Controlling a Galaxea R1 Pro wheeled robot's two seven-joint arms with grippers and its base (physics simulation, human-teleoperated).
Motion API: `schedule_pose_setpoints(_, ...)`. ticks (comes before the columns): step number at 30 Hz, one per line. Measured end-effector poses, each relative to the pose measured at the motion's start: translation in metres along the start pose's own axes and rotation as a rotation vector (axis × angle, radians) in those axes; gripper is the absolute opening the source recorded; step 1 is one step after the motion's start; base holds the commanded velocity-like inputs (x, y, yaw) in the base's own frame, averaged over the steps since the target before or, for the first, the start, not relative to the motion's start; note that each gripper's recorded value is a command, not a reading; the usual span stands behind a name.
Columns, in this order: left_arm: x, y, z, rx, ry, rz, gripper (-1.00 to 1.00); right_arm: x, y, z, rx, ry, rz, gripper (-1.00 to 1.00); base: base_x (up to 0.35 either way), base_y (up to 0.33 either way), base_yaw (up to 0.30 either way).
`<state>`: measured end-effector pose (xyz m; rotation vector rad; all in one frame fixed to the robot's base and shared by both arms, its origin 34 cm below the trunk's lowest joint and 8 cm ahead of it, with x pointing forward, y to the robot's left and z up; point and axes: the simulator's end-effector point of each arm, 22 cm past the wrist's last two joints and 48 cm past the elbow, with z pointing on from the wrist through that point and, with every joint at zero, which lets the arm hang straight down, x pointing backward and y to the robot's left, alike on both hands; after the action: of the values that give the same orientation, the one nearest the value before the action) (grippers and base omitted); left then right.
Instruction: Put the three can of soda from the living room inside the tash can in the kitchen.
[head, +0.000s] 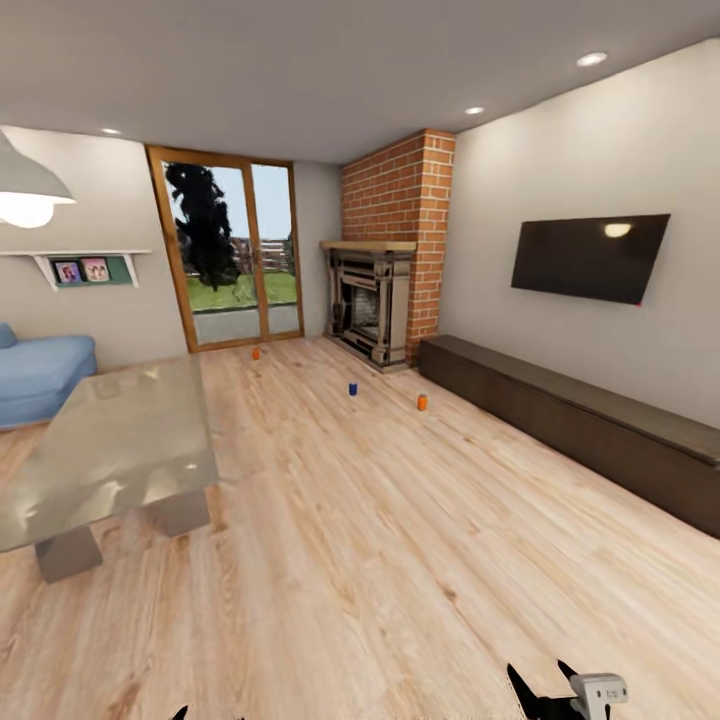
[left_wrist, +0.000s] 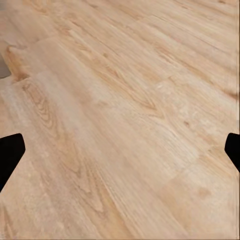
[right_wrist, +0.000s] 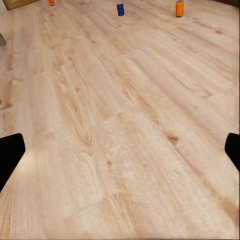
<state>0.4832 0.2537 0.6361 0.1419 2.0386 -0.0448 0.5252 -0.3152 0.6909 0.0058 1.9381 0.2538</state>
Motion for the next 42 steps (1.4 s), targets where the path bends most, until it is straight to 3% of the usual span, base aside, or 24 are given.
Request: schedule_pose_setpoints(42, 0.014, -0.001, -0.001, 0.004, 0.036, -0.001, 1.0, 0.016, -0.002, 0.0, 0.007, 0.037, 0.01, 1.0, 0.079, -0.275, -0.214)
